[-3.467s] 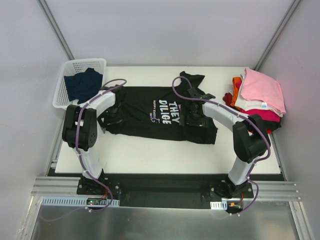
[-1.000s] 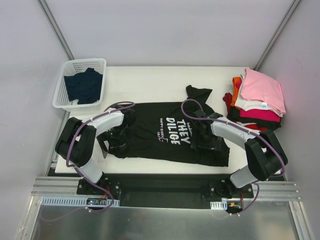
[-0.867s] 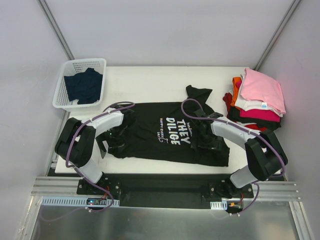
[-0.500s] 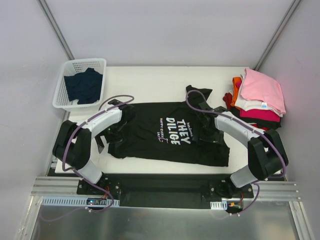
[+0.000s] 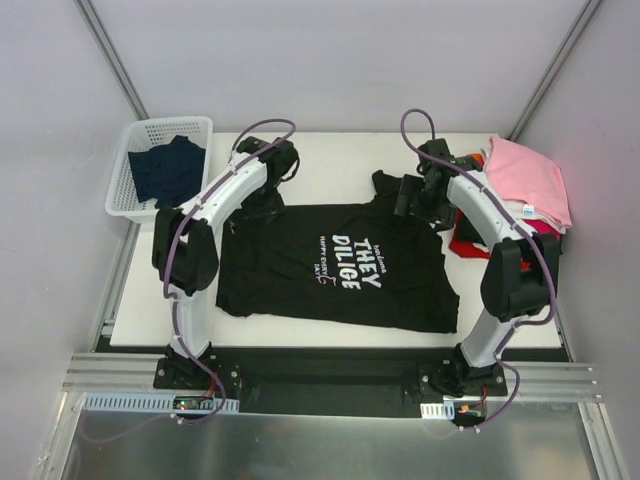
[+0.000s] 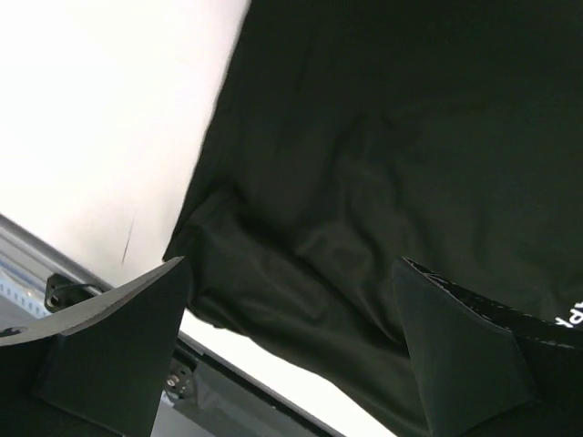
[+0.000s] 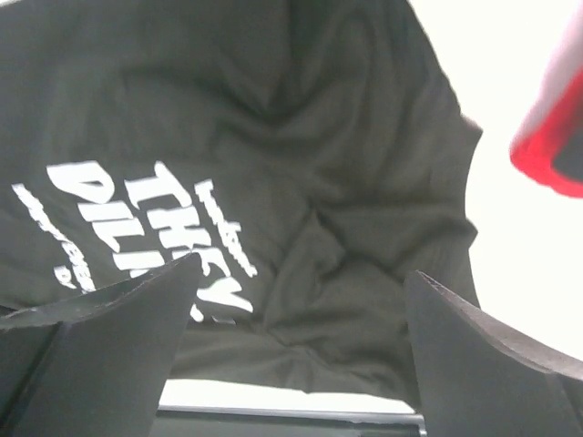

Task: Fold and stack the t-shirts
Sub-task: Grap the side of the flattened tshirt furthest away from the robot with both arms, then fold the other side of the tshirt into a rectangle

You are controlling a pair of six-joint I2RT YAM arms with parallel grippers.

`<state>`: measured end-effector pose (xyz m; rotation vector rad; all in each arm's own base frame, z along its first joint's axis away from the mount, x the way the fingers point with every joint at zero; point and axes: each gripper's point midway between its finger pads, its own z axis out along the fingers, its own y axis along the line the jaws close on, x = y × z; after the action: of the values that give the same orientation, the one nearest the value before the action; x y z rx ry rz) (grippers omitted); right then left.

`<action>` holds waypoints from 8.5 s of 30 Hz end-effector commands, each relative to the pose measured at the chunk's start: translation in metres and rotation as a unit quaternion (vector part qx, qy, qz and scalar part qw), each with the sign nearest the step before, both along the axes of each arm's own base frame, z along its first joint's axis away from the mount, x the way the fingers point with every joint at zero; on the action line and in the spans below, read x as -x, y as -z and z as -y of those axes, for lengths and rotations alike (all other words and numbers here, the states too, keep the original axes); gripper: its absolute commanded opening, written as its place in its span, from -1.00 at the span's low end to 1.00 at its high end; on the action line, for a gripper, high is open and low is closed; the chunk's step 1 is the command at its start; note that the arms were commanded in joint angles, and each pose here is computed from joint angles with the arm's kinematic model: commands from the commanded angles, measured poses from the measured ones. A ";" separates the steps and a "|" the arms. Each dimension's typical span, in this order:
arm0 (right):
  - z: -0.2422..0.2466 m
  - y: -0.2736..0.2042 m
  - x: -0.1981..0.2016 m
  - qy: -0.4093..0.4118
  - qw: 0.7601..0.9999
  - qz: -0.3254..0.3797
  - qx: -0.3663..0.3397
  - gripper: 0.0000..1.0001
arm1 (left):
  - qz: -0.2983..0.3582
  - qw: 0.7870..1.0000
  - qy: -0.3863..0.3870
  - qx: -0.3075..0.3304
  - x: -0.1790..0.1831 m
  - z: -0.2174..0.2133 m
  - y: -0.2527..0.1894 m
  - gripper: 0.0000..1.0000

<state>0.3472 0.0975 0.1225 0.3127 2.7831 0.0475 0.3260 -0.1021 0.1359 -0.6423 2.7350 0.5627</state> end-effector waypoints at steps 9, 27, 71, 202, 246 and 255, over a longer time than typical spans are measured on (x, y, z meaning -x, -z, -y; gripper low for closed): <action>0.028 0.014 -0.107 0.018 0.988 0.031 -0.151 0.93 | -0.024 0.992 0.039 0.116 -0.062 -0.014 0.020 0.87; 0.028 0.055 -0.169 0.020 0.971 0.053 -0.231 0.96 | -0.042 0.987 0.045 0.151 -0.051 -0.002 0.050 0.88; 0.025 0.081 -0.169 0.025 0.963 0.045 -0.266 0.97 | -0.022 0.983 0.015 0.179 -0.111 -0.060 0.110 0.92; 0.010 -0.052 -0.111 0.015 0.955 0.122 -0.271 -0.99 | 0.099 0.982 0.086 0.138 -0.025 -0.016 -0.018 -1.00; 0.046 -0.021 0.094 0.034 0.980 0.086 -0.179 -0.99 | 0.048 0.992 0.041 0.109 0.081 -0.070 0.017 -0.97; 0.067 -0.017 0.111 0.078 0.981 0.092 -0.149 -0.98 | 0.038 0.992 0.043 0.108 0.086 -0.072 0.024 -0.97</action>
<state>0.2473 0.0432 0.1383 0.5199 2.5757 0.5136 0.2440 -0.0345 0.1073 -0.5810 2.7730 0.2222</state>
